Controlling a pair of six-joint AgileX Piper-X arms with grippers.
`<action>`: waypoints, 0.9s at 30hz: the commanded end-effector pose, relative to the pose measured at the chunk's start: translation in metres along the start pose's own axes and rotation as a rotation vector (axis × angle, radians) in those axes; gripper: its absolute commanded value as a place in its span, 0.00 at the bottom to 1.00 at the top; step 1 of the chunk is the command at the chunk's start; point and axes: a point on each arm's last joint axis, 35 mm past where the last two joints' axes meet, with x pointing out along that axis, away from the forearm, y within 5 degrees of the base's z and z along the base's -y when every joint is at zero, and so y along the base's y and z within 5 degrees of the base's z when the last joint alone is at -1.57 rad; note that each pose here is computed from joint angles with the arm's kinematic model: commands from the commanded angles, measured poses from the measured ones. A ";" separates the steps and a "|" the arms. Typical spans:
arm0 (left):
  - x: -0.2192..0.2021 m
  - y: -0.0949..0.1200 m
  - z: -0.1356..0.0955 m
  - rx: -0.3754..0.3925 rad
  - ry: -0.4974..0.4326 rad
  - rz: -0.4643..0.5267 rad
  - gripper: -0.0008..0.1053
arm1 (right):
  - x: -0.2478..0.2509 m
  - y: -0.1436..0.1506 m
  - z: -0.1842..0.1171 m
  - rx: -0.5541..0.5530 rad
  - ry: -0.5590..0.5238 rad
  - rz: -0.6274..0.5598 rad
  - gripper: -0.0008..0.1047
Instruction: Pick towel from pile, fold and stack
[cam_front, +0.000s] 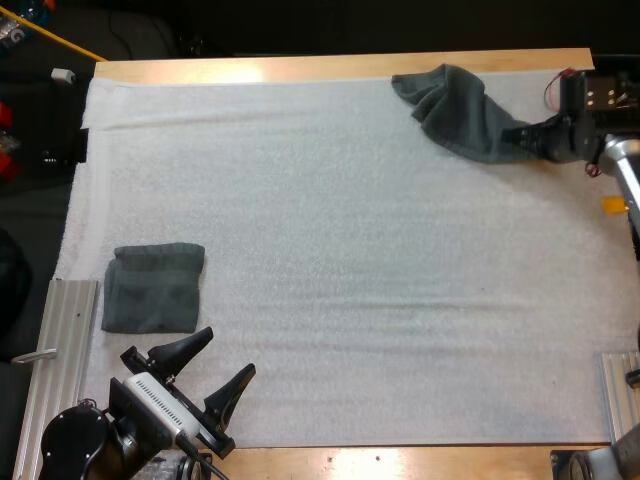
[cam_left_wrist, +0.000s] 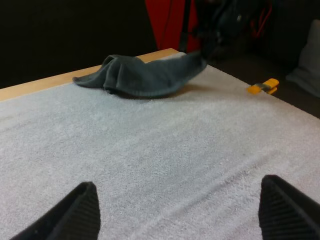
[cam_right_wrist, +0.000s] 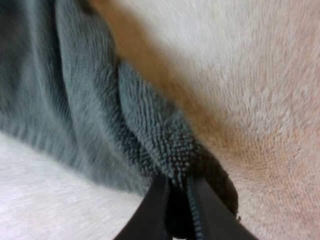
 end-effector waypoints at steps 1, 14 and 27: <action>-0.001 -0.001 0.002 -0.003 -0.005 0.004 0.62 | -0.022 0.002 0.006 -0.016 -0.038 0.008 0.01; -0.001 -0.002 0.001 -0.009 0.003 -0.045 0.62 | -0.149 0.023 0.015 -0.066 -0.293 0.111 0.01; -0.001 -0.001 -0.005 -0.097 0.054 -0.035 0.62 | -0.257 0.074 -0.017 -0.210 -0.437 0.229 0.01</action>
